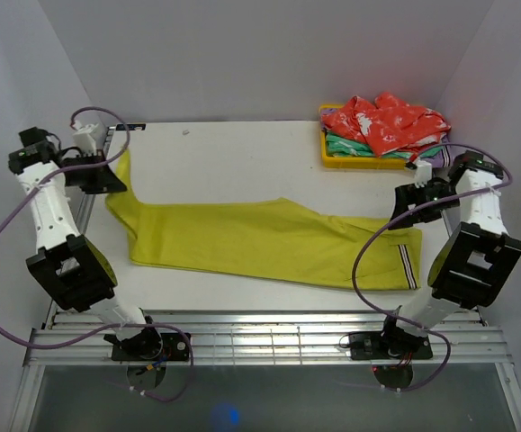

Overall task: Fold and stack the trousers
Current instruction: Fold the trousers

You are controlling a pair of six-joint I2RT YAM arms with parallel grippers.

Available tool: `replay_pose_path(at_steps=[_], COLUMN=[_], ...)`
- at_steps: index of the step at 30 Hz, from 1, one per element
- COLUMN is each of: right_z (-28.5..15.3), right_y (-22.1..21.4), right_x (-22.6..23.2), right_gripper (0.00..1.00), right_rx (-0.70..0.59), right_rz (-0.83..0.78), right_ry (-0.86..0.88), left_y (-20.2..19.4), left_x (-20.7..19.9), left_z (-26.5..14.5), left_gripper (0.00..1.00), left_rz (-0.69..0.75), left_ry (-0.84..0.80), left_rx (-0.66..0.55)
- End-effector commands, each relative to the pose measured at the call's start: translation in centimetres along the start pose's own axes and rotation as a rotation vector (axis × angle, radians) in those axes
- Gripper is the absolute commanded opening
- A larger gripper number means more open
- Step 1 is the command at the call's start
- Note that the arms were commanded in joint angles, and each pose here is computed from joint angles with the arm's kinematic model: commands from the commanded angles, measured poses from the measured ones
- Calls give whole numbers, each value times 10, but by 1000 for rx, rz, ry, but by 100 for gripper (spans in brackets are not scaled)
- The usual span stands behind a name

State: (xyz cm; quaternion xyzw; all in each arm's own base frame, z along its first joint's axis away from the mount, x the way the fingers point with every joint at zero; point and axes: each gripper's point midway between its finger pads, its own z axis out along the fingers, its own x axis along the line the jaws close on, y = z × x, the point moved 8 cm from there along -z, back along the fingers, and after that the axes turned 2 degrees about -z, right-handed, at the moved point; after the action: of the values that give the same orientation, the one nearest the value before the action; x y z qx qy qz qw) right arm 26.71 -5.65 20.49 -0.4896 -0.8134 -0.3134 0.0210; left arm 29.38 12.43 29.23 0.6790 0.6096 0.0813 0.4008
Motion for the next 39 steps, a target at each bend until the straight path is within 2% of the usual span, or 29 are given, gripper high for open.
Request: replay_pose_path(at_steps=[1, 3, 7, 11, 14, 20, 25, 32, 39], right_z=[-15, -22, -21, -19, -13, -1, 5, 2, 4], right_y=[-36, -52, -75, -85, -90, -97, -102, -100, -103], right_x=[-25, -41, -61, -67, -68, -72, -67, -67, -67], right_gripper=[90, 90, 90, 90, 90, 90, 90, 90, 90], right_rx=[55, 46, 63, 67, 75, 85, 81, 78, 88], right_rz=[66, 106, 174, 205, 225, 262, 272, 257, 263], right_ry=[-37, -67, -96, -91, -91, -65, -39, -46, -39], left_y=[5, -2, -7, -9, -19, -36, -47, -80, -97], left_x=[-80, -108, -136, -156, -187, -222, -234, -245, -255], left_z=[10, 27, 54, 77, 94, 120, 140, 177, 192], left_gripper=[0, 0, 0, 0, 0, 0, 0, 0, 0], left_rz=[-5, -41, -57, -44, -3, 3, 14, -3, 7], left_ry=[-235, -282, -315, -361, -444, -473, -460, -434, -431], left_rx=[-59, -18, -2, -12, 16, 59, 62, 160, 184])
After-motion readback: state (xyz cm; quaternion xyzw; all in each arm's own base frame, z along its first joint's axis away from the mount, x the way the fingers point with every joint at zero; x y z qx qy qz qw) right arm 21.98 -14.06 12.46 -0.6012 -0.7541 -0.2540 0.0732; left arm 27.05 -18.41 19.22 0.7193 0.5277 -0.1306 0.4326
